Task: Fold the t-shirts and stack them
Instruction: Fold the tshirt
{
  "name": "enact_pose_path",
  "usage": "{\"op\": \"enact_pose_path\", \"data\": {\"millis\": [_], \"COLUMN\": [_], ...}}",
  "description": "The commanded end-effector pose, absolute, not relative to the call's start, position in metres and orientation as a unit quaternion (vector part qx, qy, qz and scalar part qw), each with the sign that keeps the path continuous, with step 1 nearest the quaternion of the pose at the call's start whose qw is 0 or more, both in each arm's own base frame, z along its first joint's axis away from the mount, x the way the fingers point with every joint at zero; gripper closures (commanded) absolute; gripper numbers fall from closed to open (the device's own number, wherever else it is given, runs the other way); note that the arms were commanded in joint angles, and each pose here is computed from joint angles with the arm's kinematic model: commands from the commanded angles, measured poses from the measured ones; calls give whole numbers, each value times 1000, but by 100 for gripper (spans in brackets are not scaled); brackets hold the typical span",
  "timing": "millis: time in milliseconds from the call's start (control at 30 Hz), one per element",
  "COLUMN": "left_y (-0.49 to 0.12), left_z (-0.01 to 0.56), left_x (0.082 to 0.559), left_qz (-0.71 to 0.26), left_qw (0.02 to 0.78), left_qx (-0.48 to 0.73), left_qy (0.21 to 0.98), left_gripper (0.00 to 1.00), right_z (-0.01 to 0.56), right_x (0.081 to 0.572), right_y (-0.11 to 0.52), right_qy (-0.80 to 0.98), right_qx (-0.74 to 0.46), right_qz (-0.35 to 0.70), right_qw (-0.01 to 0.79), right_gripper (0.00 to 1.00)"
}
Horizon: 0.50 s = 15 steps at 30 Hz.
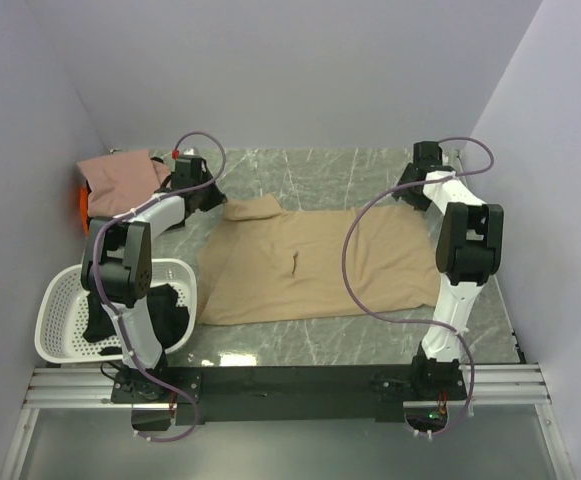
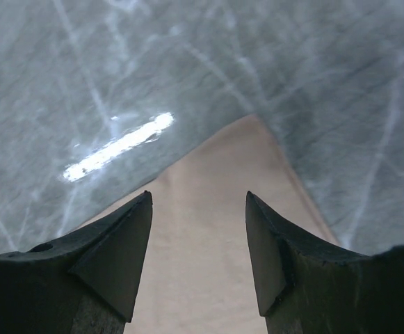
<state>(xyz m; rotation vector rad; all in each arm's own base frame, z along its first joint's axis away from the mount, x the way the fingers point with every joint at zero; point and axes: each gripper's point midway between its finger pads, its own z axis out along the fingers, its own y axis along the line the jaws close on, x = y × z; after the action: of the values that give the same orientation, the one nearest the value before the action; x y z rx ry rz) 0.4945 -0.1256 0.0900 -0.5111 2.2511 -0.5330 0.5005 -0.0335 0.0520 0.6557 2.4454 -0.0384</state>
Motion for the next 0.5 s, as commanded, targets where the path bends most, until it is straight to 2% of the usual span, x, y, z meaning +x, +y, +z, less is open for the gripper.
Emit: {"op": "enact_pose_path", "data": {"millis": [0, 467], "left_y": [-131, -134], "left_z": [113, 122], "left_x": [494, 488], "left_qz": [-231, -242], "left_qw": [398, 403], "left_qx": [-184, -176], "left_qy": [869, 865], "left_gripper": [100, 100], "right_z": [59, 44], "right_x": [505, 524], "right_y": [-56, -88], "right_qy": [912, 908], "right_qx": [270, 293], "right_qz": [-43, -75], "right_qw": [307, 290], "right_gripper": [37, 42]}}
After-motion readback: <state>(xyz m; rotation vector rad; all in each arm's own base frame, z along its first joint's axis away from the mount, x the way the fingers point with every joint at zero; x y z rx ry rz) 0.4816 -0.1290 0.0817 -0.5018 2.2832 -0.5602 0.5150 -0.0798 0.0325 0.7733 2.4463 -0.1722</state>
